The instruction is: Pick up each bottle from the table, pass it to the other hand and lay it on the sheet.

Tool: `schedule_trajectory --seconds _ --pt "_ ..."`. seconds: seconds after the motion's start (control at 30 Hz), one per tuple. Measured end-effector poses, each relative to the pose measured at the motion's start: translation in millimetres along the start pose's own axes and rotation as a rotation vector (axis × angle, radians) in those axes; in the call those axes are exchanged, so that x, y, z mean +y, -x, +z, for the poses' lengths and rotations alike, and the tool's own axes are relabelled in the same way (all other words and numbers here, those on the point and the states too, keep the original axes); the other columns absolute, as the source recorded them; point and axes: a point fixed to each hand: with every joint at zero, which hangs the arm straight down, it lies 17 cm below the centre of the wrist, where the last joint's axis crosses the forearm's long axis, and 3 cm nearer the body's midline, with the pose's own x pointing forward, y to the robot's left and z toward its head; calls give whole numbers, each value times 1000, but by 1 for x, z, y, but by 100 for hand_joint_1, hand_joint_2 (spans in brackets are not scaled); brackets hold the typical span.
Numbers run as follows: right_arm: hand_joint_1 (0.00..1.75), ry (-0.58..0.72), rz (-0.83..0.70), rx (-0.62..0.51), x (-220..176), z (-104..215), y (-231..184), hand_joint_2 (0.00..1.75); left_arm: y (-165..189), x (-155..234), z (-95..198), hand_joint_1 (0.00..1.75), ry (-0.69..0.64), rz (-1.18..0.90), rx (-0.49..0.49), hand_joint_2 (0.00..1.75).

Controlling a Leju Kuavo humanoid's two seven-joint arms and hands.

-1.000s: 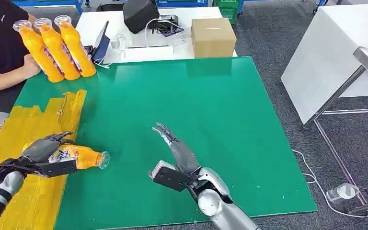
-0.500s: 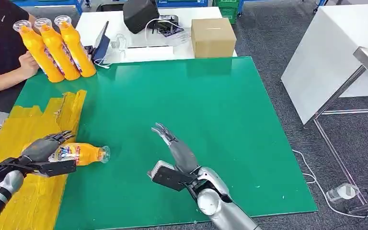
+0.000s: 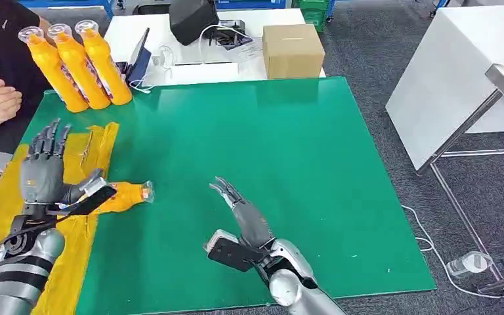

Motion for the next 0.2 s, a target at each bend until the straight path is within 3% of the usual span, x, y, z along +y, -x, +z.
schedule_trajectory --seconds 0.07,0.17,0.2 --pt "0 0 3 1 2 2 0 175 -9 44 -8 0 -198 134 12 0" --pt "0 3 2 2 5 5 -1 175 11 91 -1 0 -415 334 147 0" --pt "0 9 1 3 5 7 -1 0 15 94 0 0 -432 391 176 0"
